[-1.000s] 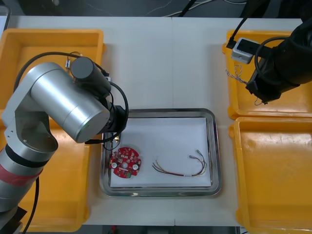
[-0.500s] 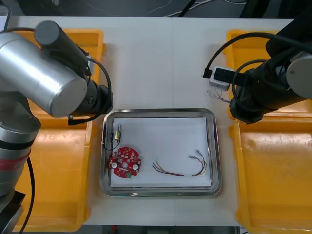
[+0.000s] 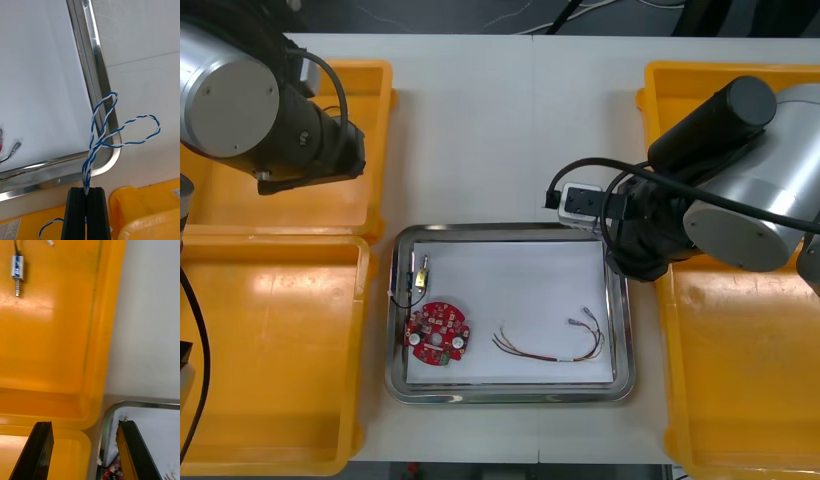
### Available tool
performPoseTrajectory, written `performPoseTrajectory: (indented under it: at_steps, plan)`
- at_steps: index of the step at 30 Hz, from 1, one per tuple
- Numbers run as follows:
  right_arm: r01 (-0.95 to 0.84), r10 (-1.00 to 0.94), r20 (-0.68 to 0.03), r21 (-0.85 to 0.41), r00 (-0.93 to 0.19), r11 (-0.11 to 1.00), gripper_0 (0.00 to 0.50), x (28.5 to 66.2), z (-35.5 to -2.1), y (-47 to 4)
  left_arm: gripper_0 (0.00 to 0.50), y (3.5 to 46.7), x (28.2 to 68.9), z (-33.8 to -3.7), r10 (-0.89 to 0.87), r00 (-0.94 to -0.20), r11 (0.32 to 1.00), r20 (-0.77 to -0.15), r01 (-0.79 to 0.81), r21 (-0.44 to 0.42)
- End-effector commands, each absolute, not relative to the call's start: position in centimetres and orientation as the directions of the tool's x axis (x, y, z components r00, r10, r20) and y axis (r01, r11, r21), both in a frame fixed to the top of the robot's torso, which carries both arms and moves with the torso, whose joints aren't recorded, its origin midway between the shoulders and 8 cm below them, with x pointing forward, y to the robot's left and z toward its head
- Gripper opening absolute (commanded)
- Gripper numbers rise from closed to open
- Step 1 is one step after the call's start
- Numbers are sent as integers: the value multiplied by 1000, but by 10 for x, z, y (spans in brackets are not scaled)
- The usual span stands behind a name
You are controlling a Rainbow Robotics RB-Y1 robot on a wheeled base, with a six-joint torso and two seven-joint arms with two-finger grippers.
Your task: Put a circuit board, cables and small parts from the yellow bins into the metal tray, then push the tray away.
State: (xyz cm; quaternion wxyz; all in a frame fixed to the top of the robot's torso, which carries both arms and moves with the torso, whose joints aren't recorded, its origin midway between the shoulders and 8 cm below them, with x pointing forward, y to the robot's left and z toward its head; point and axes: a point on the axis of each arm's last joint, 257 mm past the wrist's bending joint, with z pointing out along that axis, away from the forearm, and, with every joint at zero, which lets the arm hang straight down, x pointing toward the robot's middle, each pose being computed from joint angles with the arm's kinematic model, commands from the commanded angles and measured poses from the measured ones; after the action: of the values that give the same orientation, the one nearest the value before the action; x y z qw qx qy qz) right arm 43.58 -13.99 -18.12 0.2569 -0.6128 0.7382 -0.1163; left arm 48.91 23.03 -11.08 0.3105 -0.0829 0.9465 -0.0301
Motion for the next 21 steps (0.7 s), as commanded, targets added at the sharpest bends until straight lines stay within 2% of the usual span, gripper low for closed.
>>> performPoseTrajectory:
  at_steps: [1, 2, 6, 13, 21]
  plan:
    - [-852, -971, -236, -497, -50, 165, 0, 424, -190, -117, 500, 275, 510, -83, -97, -786, 992, -611, -123, 0]
    - [-857, -974, -226, -496, -26, 138, 0, 420, -194, -110, 500, 291, 516, -85, -107, -800, 990, -591, -142, 13]
    - [-871, -981, -191, -486, 20, 77, 0, 411, -205, -99, 500, 313, 539, -80, -123, -798, 988, -590, -157, 7]
    - [-903, -985, -166, -428, 46, 30, 0, 409, -218, -79, 500, 351, 571, -64, -109, -771, 980, -627, -190, 63]
    - [-914, -993, -117, -405, 36, 14, 0, 426, -228, -69, 500, 365, 608, -66, -105, -722, 981, -683, -187, 46]
